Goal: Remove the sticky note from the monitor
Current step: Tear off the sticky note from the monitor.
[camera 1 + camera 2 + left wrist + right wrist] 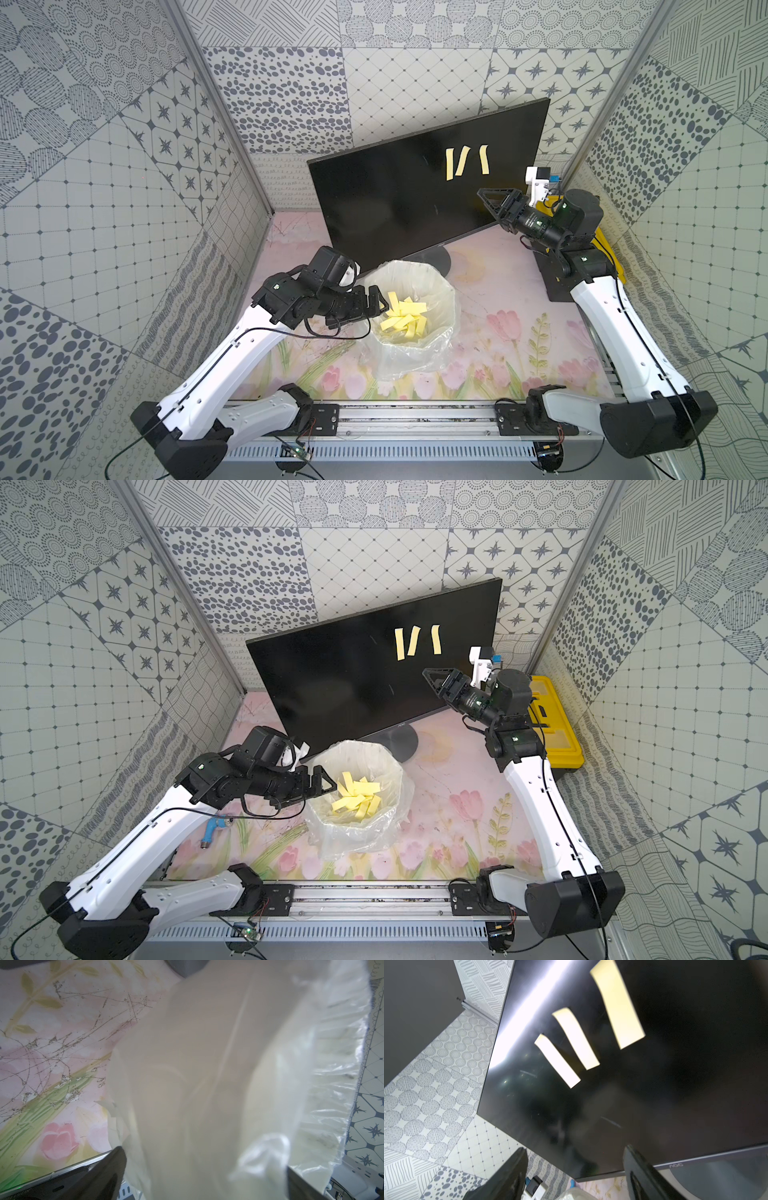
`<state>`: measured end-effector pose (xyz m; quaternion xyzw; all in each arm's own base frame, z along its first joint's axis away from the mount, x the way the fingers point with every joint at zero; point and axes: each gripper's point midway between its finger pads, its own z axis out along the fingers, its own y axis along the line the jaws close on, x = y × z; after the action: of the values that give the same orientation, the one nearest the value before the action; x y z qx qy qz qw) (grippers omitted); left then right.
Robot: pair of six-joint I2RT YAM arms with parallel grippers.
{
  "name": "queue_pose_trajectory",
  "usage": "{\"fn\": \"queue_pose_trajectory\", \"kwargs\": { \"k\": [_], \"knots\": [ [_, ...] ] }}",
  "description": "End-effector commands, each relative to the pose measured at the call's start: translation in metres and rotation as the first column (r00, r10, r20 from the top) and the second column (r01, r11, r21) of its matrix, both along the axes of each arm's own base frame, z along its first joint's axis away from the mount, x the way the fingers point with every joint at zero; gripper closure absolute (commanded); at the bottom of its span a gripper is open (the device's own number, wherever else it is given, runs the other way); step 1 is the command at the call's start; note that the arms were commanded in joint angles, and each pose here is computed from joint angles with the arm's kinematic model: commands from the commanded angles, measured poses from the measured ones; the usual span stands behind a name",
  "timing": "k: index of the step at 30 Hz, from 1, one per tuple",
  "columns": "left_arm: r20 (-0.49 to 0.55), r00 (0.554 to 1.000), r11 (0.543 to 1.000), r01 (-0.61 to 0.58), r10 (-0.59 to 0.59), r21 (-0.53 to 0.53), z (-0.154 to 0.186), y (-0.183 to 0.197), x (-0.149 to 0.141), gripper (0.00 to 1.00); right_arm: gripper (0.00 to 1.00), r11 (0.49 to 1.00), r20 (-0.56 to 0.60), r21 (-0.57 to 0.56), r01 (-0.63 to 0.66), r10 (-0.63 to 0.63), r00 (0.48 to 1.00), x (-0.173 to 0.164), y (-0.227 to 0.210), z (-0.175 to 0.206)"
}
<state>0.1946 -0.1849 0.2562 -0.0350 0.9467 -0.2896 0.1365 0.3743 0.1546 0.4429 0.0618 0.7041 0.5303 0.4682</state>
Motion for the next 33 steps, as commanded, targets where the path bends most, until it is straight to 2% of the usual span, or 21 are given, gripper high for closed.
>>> {"fn": "queue_pose_trajectory", "kwargs": {
  "k": [1, 8, 16, 27, 33],
  "knots": [
    [0.038, 0.999, 1.0, 0.026, -0.026, -0.015, 0.007, -0.006, 0.003, 0.01, 0.23, 0.994, 0.058, 0.111, 0.019, -0.026, 0.998, 0.02, -0.011, 0.02],
    [0.035, 0.999, 1.0, 0.024, -0.024, -0.016, 0.006, -0.006, 0.003, 0.01, 0.23, 0.983, 0.07, 0.169, 0.072, -0.085, 0.994, 0.053, -0.029, 0.025],
    [0.032, 0.999, 1.0, 0.024, -0.024, -0.015, 0.004, -0.007, 0.004, 0.01, 0.24, 0.975, 0.063, 0.209, 0.07, -0.085, 0.994, 0.078, -0.032, 0.027],
    [0.03, 0.999, 1.0, 0.024, -0.023, -0.014, 0.002, -0.007, 0.005, 0.01, 0.28, 0.974, 0.084, 0.225, 0.015, -0.035, 0.996, 0.084, -0.023, 0.039],
    [0.029, 0.999, 1.0, 0.024, -0.023, -0.017, 0.002, -0.008, 0.005, 0.01, 0.37, 0.976, 0.092, 0.219, -0.02, -0.001, 0.996, 0.086, -0.014, 0.043]
  ]
}}
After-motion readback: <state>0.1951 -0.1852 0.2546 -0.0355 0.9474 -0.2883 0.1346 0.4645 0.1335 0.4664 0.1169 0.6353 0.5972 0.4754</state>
